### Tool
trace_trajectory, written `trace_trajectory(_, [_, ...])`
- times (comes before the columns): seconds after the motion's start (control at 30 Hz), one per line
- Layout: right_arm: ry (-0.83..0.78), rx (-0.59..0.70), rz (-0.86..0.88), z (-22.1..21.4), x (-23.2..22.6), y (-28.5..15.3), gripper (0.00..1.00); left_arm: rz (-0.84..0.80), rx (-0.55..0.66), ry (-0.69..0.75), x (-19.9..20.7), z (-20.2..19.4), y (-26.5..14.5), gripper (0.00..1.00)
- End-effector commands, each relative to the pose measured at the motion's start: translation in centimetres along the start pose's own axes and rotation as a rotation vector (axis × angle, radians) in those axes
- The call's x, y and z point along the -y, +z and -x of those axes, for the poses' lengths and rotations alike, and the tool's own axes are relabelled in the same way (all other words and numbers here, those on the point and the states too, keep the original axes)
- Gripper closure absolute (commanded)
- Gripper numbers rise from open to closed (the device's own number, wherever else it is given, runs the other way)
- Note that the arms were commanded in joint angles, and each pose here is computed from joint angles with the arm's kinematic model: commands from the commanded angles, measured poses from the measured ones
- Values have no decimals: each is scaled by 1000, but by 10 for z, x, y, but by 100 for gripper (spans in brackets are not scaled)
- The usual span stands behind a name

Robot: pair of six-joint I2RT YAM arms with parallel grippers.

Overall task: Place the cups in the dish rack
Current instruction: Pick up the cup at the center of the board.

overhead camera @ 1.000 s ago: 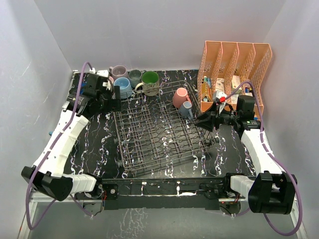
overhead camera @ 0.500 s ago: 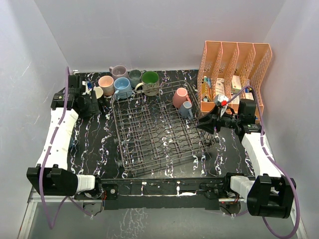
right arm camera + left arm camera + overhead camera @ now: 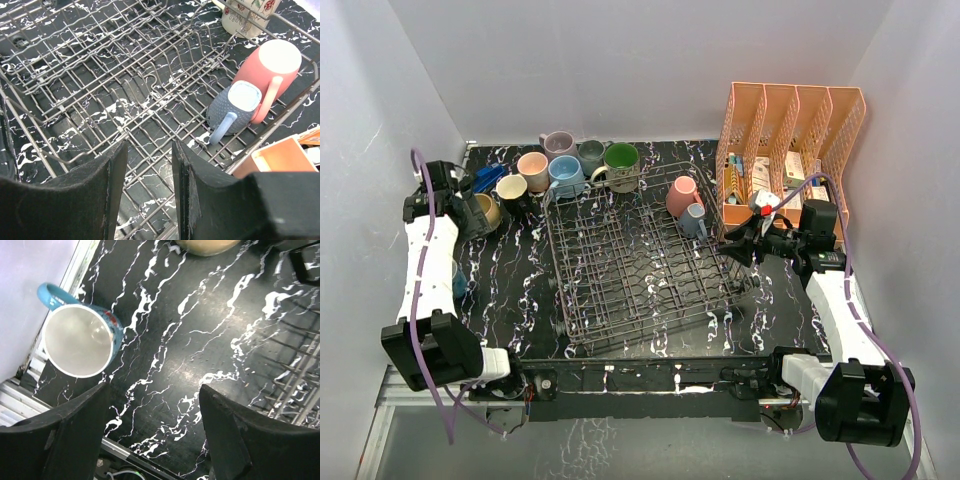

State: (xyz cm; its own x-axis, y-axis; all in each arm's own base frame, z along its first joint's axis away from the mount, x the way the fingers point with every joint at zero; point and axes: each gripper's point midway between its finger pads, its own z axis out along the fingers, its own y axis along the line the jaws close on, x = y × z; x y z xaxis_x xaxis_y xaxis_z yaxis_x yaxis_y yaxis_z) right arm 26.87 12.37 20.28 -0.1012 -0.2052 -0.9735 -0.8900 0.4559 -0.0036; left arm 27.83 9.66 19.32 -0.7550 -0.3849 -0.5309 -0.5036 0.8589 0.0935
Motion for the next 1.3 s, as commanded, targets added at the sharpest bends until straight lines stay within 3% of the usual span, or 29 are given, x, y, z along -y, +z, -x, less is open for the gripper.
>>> trace_trajectory(0.0, [-25,-10,-14,-8,4,0,57,31,26,-118,-16,-5,5,30])
trace_trajectory(0.2, [-14,-20,-13,-19,6,3,58,96,40,-184,-32,-9,22,19])
trace_trajectory(0.67, [24,-40,-22,-41,12,-4,58,86,37,-305,-38,-4,64,20])
trace_trajectory(1.27, [16,-25,-13,-38,11,-6,59,60,-4,-398,-36,-19,72,21])
